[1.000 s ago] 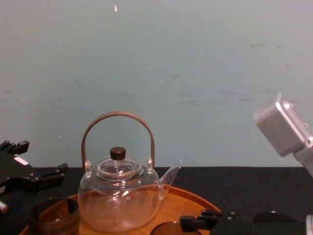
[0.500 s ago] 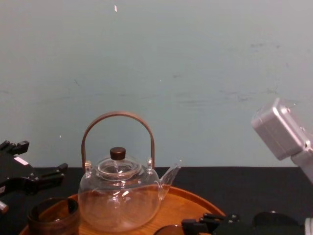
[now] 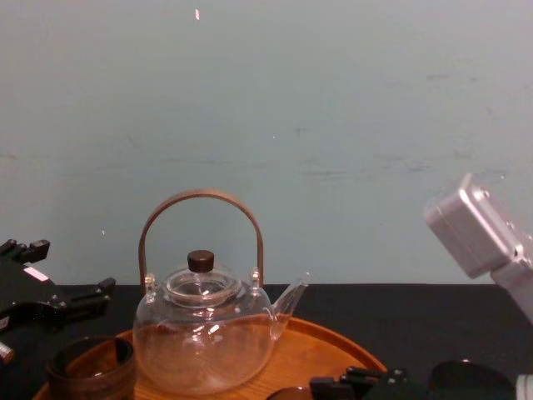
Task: Pick up the glass from the table and place it on the tray.
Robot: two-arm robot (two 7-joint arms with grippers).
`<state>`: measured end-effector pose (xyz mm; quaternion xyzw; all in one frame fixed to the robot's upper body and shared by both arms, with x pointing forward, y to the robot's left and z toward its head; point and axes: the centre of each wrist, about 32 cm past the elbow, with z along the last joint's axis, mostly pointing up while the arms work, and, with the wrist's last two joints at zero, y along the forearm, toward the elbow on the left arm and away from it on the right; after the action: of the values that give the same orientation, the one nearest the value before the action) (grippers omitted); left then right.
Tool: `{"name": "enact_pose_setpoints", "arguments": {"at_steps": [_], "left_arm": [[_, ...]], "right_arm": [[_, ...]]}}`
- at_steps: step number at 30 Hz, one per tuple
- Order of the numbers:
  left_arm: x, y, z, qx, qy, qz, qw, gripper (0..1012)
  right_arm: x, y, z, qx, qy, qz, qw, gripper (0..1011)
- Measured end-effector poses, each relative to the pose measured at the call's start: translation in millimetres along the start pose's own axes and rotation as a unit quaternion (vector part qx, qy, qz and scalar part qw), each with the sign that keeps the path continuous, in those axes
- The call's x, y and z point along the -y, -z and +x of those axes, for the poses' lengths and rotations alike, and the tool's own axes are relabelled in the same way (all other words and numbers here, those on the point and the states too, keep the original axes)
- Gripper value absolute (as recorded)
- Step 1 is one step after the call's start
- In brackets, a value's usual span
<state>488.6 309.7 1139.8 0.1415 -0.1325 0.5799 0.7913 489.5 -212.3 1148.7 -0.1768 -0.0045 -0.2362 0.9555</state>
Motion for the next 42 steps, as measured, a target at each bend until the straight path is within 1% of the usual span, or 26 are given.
{"name": "enact_pose_setpoints", "arguments": {"at_steps": [2, 11, 13, 14, 15, 16, 17, 42], "left_arm": [[0.0, 0.0, 0.0, 0.000, 0.000, 0.000, 1.0000, 1001], [0.0, 0.0, 0.0, 0.000, 0.000, 0.000, 1.0000, 1001], [0.0, 0.0, 0.0, 0.000, 0.000, 0.000, 1.0000, 1001], [0.0, 0.0, 0.0, 0.000, 0.000, 0.000, 1.0000, 1001], [0.0, 0.0, 0.0, 0.000, 0.000, 0.000, 1.0000, 1001], [0.0, 0.0, 0.0, 0.000, 0.000, 0.000, 1.0000, 1001], [0.0, 0.0, 0.0, 0.000, 0.000, 0.000, 1.0000, 1002], [0.0, 0.0, 0.0, 0.000, 0.000, 0.000, 1.0000, 1001]], "right_arm": [[0.0, 0.0, -0.1, 0.004, 0.001, -0.001, 1.0000, 903], [0.1, -0.1, -0.1, 0.003, 0.001, -0.001, 1.0000, 903], [0.0, -0.2, -0.1, 0.003, 0.001, 0.000, 1.0000, 927], [0.1, -0.3, -0.1, 0.003, 0.001, 0.000, 1.0000, 956], [0.0, -0.3, -0.1, 0.003, 0.001, 0.000, 1.0000, 956], [0.1, -0.3, -0.1, 0.003, 0.001, 0.000, 1.0000, 997], [0.1, -0.4, -0.1, 0.003, 0.001, 0.000, 1.0000, 1003], [1.1, 0.1, 0.2, 0.000, 0.000, 0.001, 1.0000, 1003]]}}
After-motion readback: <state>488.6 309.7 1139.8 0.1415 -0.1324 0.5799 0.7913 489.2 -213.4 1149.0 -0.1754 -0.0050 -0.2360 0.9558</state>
